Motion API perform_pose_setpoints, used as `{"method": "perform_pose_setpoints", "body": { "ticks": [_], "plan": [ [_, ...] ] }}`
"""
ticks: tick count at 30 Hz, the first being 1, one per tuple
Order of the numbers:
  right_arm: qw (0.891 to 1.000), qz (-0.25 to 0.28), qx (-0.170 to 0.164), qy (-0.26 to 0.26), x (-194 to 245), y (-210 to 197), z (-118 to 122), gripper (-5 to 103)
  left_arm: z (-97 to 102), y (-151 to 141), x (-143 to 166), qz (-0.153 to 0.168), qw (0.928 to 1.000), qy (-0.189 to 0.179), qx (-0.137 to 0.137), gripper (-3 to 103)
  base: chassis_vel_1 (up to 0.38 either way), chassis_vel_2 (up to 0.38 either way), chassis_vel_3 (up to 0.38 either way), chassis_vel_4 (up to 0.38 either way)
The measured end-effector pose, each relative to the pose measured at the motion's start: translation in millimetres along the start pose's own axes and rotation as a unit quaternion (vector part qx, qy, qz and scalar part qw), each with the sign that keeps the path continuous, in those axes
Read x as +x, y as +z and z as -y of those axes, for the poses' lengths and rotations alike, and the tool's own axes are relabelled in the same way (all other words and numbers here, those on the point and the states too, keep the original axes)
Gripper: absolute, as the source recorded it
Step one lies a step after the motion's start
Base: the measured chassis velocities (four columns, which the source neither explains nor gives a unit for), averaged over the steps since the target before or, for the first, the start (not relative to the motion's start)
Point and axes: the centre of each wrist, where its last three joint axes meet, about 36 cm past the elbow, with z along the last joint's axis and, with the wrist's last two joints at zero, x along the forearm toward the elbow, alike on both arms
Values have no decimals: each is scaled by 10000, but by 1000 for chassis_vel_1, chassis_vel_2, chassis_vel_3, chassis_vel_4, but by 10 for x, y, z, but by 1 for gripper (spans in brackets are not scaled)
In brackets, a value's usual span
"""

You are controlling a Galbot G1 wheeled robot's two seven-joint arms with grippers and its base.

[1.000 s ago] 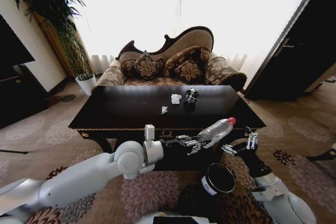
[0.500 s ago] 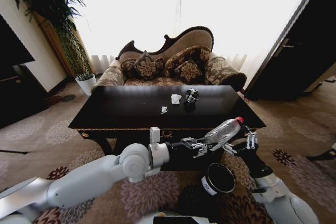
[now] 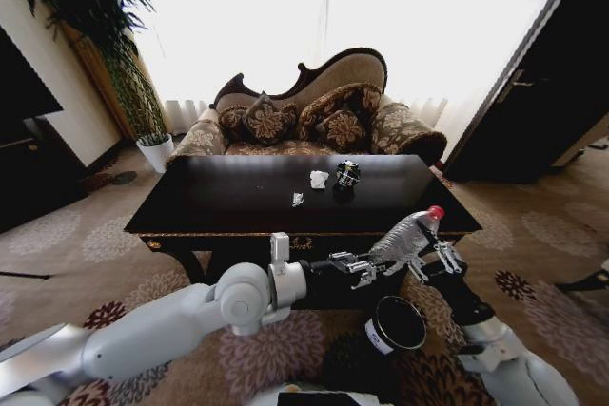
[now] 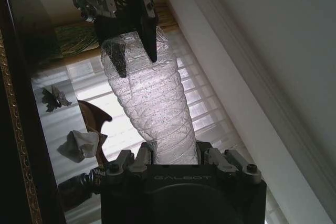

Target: Move to the front of the table and place the trash on the table into the trash bin.

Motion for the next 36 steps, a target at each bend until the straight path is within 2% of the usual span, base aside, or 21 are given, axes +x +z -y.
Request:
{"method": "perform_pose_setpoints", "body": {
  "ticks": [1, 2, 5, 7, 11, 13, 15, 16, 17, 19, 20, 22, 24, 26, 29, 31, 32, 33, 35, 36],
  "plan": [
    [10000, 0, -5, -7, 4, 2, -4, 38, 2, 2, 6, 2, 10000, -13, 0, 32, 0, 0, 0, 0],
    [10000, 2, -8, -13, 7, 5, -9, 33, 1, 5, 11, 11, 10000, -35, -11, 32, 0, 0, 0, 0],
    [10000, -4, -15, -22, 12, 11, -16, 33, -1, 6, 16, 27, 9999, -105, -34, 29, 0, 0, 0, 0],
    [10000, -10, -17, -25, 15, 15, -19, 33, -6, 5, 12, 39, 9998, -182, -76, 32, 0, 0, 0, 0],
    [9997, -131, -207, 13, 69, 54, -84, 31, -27, -64, 1, 175, 9981, -434, -412, 54, 0, 0, 0, 0],
    [9995, -173, -260, 23, 87, 72, -104, 27, -23, -112, 10, 232, 9975, -459, -477, 54, 0, 0, 0, 0],
    [9989, -248, -385, 66, 120, 108, -135, 22, -2, -229, 57, 355, 9961, -509, -622, 64, 0, 0, 0, 0],
    [9987, -270, -422, 92, 127, 118, -138, 21, -2, -265, 78, 401, 9954, -565, -667, 70, 0, 0, 0, 0],
    [9987, -270, -422, 92, 127, 118, -138, 21, -2, -265, 78, 401, 9954, -565, -667, 70, 0, 0, 0, 0],
    [9982, -317, -485, 130, 131, 141, -148, 21, 19, -321, 137, 474, 9942, -605, -746, 81, 0, 0, 0, 0],
    [9980, -338, -512, 145, 133, 151, -154, 21, 26, -333, 166, 500, 9938, -627, -768, 81, 0, 0, 0, 0],
    [9971, -424, -601, 170, 149, 172, -182, 21, 44, -337, 238, 555, 9930, -673, -800, 92, 0, 0, 0, 0],
    [9968, -452, -629, 173, 156, 179, -193, 21, 50, -337, 261, 569, 9926, -686, -826, 92, 0, 0, 0, 0],
    [9947, -609, -812, 190, 210, 230, -272, 21, 43, -360, 387, 655, 9883, -853, -1080, 99, 0, 0, 0, 0],
    [9924, -736, -961, 208, 259, 271, -334, 21, 6, -394, 490, 788, 9836, -1041, -1245, 100, 0, 0, 0, 0],
    [9879, -938, -1206, 270, 337, 326, -414, 21, -81, -498, 728, 1131, 9720, -1466, -1445, 100, 0, 0, 0, 0],
    [9879, -938, -1206, 270, 337, 326, -414, 21, -81, -498, 728, 1131, 9720, -1466, -1445, 100, 0, 0, 0, 0],
    [9851, -1047, -1329, 321, 367, 342, -441, 21, -142, -542, 869, 1278, 9648, -1742, -1499, 100, 0, 0, 0, 0],
    [9809, -1210, -1461, 436, 395, 354, -463, 21, -215, -588, 1047, 1404, 9553, -2080, -1565, 100, 0, 0, 0, 0],
    [9809, -1210, -1461, 436, 395, 354, -463, 21, -215, -588, 1047, 1404, 9553, -2080, -1565, 100, 0, 0, 0, 0]
  ]
}}
